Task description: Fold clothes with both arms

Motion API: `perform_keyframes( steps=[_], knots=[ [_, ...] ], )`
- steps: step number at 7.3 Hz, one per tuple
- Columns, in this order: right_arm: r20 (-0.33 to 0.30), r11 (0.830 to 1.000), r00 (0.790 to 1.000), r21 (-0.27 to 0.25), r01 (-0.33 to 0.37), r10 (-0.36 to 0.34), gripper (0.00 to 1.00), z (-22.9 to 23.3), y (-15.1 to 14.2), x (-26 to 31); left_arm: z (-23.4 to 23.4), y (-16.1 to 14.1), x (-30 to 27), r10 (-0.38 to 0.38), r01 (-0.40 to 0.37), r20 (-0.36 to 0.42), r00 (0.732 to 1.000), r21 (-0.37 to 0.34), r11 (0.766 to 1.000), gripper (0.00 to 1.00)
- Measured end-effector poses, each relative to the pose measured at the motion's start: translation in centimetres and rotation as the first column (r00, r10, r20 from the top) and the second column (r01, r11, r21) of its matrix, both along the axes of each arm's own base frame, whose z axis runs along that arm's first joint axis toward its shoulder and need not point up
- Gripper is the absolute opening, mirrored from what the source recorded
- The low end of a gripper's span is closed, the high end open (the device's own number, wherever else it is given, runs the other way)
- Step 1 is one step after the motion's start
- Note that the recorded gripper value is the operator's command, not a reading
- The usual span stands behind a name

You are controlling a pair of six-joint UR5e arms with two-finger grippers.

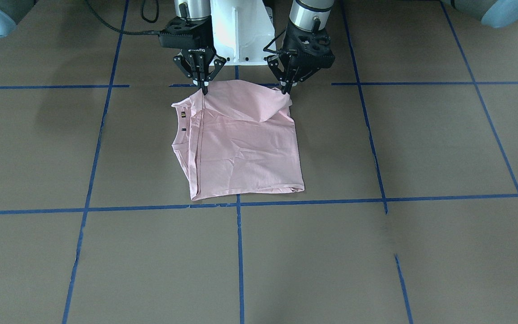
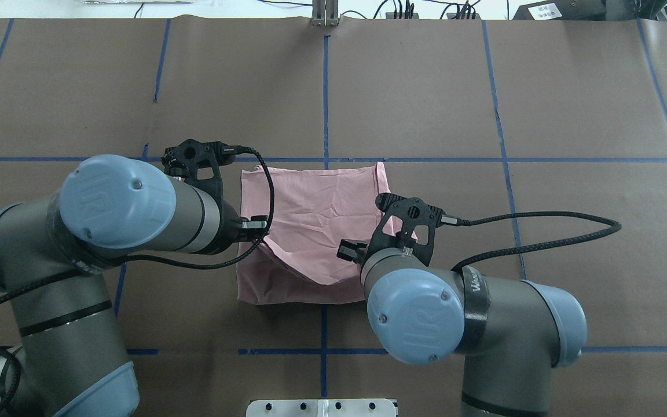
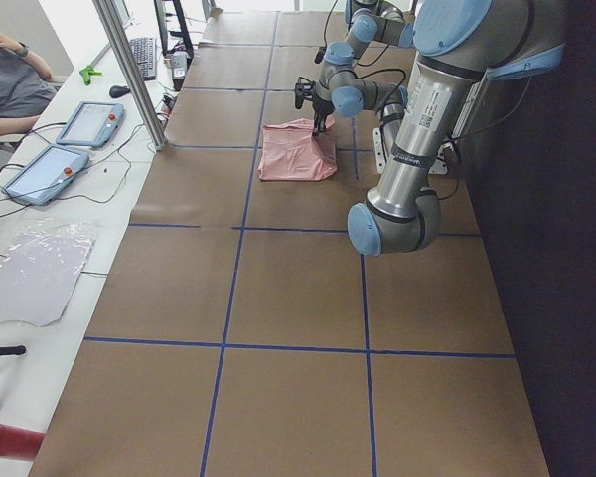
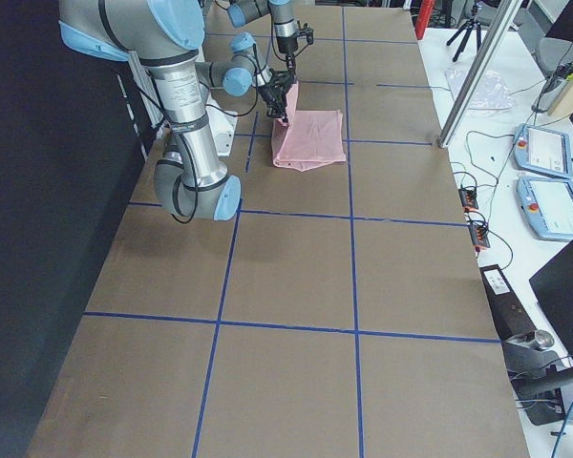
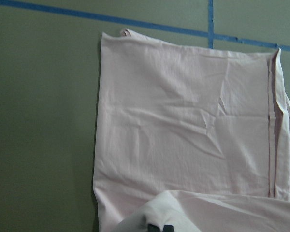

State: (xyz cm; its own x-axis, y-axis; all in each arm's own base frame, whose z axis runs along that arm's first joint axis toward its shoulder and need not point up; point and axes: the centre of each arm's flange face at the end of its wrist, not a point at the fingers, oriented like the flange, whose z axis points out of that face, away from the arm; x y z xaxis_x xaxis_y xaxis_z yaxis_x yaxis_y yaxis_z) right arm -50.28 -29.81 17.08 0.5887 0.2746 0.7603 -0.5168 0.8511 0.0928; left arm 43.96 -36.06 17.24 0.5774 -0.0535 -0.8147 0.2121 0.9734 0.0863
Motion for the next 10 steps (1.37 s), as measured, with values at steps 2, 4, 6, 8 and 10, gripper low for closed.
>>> perform_keyframes(
  steps=[2, 4, 6, 8, 10],
  knots=[
    [-0.01, 1.0, 1.0, 0.006, -0.023, 0.023, 0.0, 1.1, -4.9, -1.4, 1.1, -4.0, 0.9, -0.029, 0.028, 0.021, 0.999, 0.026, 0.999, 0.0],
    [-0.037, 0.999, 0.999, 0.002, -0.034, 0.034, 0.4, 2.1, -10.2, -3.7, 3.0, -8.2, 2.4, -0.048, 0.046, 0.044, 0.998, 0.051, 0.998, 0.19],
    [-0.078, 1.0, 0.997, 0.004, -0.003, 0.003, 1.0, 4.1, -19.4, -6.3, 5.3, -15.1, 3.2, -0.072, 0.063, 0.083, 0.994, 0.111, 0.992, 1.0],
    [-0.13, 0.996, 0.988, 0.017, 0.09, -0.087, 1.0, 6.8, -28.6, -5.3, 8.2, -22.4, 0.8, -0.031, 0.008, 0.121, 0.992, 0.19, 0.982, 1.0],
    [-0.146, 0.984, 0.975, 0.031, 0.173, -0.167, 1.0, 7.5, -31.5, -3.5, 8.8, -24.4, -1.4, 0.018, -0.042, 0.113, 0.993, 0.213, 0.976, 1.0]
  ],
)
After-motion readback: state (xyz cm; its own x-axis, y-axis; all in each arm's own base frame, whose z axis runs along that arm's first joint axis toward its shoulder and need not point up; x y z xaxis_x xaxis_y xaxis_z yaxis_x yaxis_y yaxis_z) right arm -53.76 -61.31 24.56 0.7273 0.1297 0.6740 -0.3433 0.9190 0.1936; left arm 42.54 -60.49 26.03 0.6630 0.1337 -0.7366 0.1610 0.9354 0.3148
